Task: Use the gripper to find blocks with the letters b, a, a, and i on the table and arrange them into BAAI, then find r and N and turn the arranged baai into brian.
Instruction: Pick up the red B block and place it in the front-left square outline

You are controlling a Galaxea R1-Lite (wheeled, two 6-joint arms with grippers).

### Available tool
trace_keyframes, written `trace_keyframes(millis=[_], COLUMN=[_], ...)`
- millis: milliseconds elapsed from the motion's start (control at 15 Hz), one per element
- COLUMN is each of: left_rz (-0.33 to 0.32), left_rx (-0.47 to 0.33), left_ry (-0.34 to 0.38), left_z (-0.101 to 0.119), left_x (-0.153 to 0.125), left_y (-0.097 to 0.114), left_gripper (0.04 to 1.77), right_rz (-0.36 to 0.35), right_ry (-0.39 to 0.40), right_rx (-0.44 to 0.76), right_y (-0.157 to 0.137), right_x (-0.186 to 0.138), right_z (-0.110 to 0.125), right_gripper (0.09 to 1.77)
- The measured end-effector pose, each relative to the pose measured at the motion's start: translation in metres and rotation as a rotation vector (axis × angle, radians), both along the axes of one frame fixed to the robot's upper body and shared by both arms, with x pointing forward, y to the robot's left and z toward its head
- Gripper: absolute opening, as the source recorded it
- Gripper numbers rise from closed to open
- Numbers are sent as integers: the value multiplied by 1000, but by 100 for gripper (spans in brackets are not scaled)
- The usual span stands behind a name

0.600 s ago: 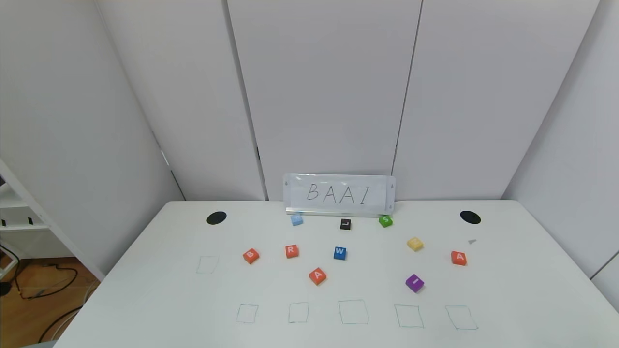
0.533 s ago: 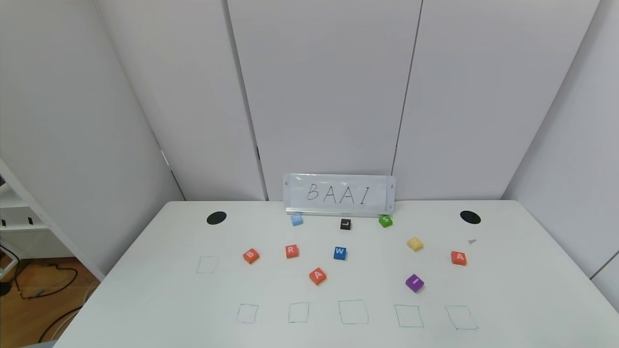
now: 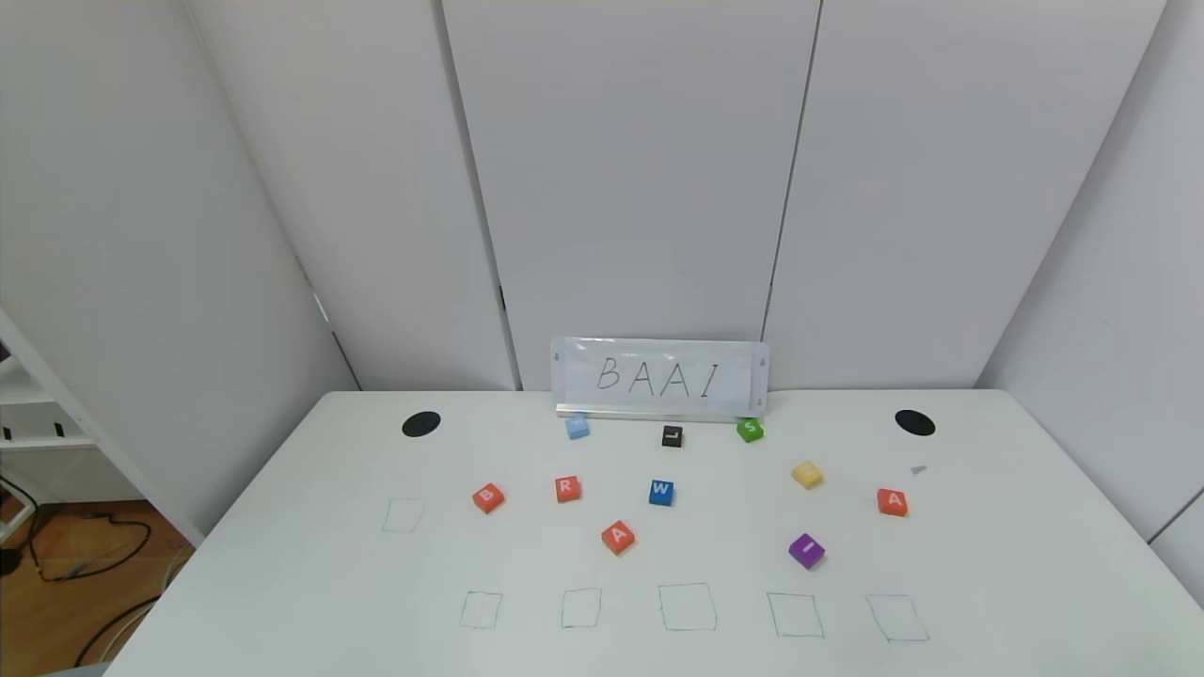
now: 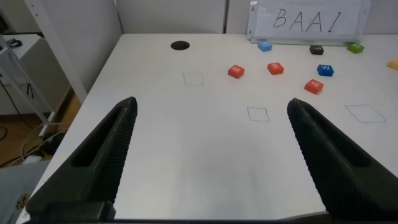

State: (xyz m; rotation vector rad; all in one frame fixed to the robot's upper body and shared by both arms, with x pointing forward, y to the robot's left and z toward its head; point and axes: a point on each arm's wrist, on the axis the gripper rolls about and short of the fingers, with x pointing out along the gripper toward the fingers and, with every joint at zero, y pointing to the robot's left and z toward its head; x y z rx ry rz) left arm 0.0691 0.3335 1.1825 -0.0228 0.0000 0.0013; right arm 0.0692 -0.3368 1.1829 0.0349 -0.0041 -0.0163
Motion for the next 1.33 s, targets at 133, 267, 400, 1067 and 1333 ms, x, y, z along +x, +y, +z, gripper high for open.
trace_keyframes(millis=[133,267,400,1067,1333], left_rz=[1,1,-1,-62,-66], left_rx=[4,6,29,57,58], left_ry=[0,3,-1,-67,-20], left_z=[0,0,0,71,98], left_x=[0,0,0,-2,12], left_y=[0,0,0,-1,-1], left_gripper=[172,172,172,172,172], right_rz=[0,7,9,-5,-7], right_ry=[0,8,9,75,138], right_rx=[-2,-16,-16,-21,-21], right_y=[0,0,0,-1,0], right_x=[0,0,0,-3,18], right_z=[0,-1,0,69,101], right_gripper=[171,171,171,171,171])
